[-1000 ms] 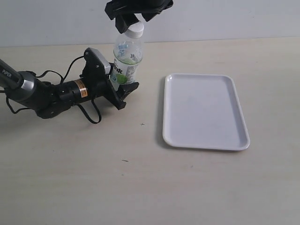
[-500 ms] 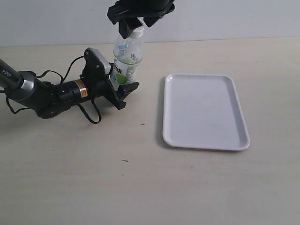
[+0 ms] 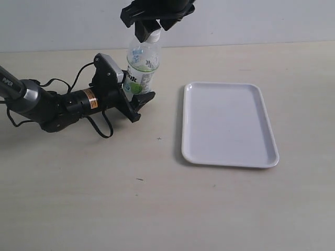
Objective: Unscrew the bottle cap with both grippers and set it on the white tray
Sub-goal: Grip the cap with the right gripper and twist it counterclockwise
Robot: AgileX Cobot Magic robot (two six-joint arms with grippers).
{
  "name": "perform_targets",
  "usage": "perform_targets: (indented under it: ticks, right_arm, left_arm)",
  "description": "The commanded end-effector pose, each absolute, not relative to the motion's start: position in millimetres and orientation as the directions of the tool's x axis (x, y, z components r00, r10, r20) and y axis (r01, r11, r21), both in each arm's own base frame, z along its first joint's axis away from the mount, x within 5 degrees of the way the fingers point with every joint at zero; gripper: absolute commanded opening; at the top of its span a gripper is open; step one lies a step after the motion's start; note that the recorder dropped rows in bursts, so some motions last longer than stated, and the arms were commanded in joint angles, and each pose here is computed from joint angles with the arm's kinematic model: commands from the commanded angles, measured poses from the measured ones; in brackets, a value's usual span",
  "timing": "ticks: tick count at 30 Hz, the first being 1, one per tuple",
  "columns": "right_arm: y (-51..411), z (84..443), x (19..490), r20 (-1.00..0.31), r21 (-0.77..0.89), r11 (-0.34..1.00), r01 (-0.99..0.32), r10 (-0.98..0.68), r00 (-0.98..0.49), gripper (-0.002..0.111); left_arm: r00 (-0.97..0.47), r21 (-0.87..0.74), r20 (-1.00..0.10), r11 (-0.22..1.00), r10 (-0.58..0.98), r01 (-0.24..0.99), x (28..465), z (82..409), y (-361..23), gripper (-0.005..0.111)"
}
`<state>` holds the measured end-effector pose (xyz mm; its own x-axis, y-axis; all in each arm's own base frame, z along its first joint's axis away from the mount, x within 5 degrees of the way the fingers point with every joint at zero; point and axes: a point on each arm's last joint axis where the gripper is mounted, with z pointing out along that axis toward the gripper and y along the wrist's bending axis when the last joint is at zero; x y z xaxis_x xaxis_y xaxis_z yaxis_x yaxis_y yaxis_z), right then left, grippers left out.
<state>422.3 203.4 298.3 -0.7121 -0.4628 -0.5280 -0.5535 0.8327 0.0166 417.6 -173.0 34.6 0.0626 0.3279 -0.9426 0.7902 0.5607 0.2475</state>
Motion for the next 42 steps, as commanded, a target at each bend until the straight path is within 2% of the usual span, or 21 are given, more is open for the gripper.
perform_targets:
  ticks: [1,15,20,42]
  right_arm:
    - [202.8,303.5,422.4,-0.541,0.006,0.834,-0.551,-0.461,-0.703,0.057]
    - [202.7,302.8,422.0,-0.534,0.006,0.833,-0.553,-0.465,-0.706,0.049]
    - [203.6,292.9,425.6,-0.516,0.001,0.833,-0.553,-0.473,-0.714,0.049]
    - [201.8,303.5,421.6,-0.532,-0.001,0.833,-0.553,-0.469,-0.705,0.049]
  left_arm:
    - [0.063,0.274,-0.926,0.549,0.372,0.79,416.6,32.1,-171.6,0.0]
    - [0.065,0.276,-0.926,0.548,0.372,0.79,416.6,32.2,-171.7,0.0]
    - [0.064,0.275,-0.926,0.55,0.371,0.788,416.7,32.3,-171.6,0.0]
    - [0.062,0.274,-0.927,0.554,0.37,0.786,416.9,32.4,-171.4,0.0]
